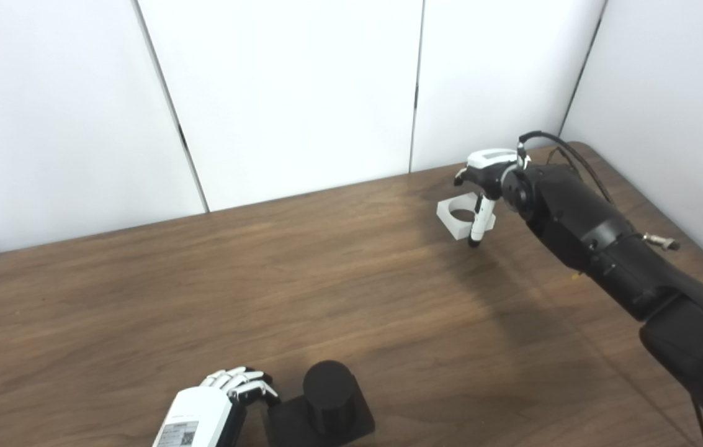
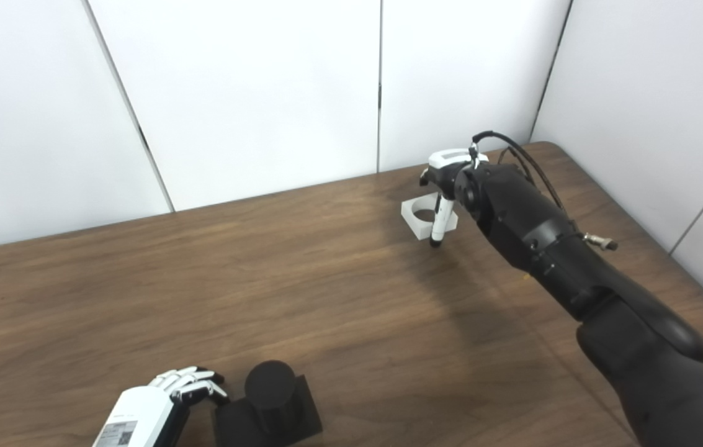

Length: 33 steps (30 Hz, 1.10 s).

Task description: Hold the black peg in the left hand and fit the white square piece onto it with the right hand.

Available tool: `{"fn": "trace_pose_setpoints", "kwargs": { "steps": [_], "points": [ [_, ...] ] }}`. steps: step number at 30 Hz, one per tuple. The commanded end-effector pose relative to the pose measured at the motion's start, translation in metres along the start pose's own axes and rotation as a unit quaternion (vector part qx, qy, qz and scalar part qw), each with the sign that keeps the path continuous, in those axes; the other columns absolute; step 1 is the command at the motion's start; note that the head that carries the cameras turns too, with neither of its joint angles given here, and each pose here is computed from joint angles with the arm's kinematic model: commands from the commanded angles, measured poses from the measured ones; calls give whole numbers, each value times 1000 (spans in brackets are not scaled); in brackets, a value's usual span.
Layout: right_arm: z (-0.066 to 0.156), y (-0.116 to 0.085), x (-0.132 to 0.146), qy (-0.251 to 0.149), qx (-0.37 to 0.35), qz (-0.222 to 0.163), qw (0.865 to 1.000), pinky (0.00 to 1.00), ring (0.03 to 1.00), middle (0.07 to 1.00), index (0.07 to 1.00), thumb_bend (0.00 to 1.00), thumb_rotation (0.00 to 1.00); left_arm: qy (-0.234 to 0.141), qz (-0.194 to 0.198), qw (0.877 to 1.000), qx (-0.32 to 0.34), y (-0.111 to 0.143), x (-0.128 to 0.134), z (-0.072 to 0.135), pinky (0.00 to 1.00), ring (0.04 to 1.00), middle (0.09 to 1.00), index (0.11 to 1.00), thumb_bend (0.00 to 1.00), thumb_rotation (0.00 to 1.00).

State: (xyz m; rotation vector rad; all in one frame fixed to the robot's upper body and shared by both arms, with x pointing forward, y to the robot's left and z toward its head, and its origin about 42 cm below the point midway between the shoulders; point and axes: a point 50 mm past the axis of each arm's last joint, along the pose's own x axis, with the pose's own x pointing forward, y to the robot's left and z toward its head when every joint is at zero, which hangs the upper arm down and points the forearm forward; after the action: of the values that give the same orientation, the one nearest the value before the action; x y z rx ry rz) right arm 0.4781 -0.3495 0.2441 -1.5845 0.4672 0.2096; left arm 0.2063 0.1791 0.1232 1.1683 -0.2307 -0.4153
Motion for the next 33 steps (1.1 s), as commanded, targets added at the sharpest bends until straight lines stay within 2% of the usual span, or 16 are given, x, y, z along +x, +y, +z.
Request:
{"fn": "trace_pose_setpoints", "kwargs": {
  "steps": [1, 6, 15, 23, 33],
  "points": [
    [2, -36, -6, -9, -8, -53, 999, 965, 1000, 992, 895, 920, 196, 42, -53, 997, 30, -11, -16, -15, 842, 825, 765, 488, 516, 47],
    [6, -30, -4, -6, -23, -48, 999, 977, 1000, 990, 883, 897, 160, 42, -52, 997, 29, -11, -16, -15, 841, 823, 763, 488, 516, 46],
    [11, -26, -4, -12, -41, -48, 998, 968, 1000, 958, 811, 852, 160, 41, -54, 997, 30, -12, -16, -13, 837, 818, 762, 488, 516, 47],
    [8, -25, -7, -20, -26, -51, 998, 966, 977, 916, 682, 797, 141, 41, -53, 997, 32, -12, -15, -13, 835, 817, 760, 488, 516, 47],
    [5, -25, -8, -25, -13, -58, 998, 948, 953, 892, 635, 801, 122, 44, -56, 997, 30, -13, -15, -14, 844, 825, 766, 488, 516, 47]
  ]
}}
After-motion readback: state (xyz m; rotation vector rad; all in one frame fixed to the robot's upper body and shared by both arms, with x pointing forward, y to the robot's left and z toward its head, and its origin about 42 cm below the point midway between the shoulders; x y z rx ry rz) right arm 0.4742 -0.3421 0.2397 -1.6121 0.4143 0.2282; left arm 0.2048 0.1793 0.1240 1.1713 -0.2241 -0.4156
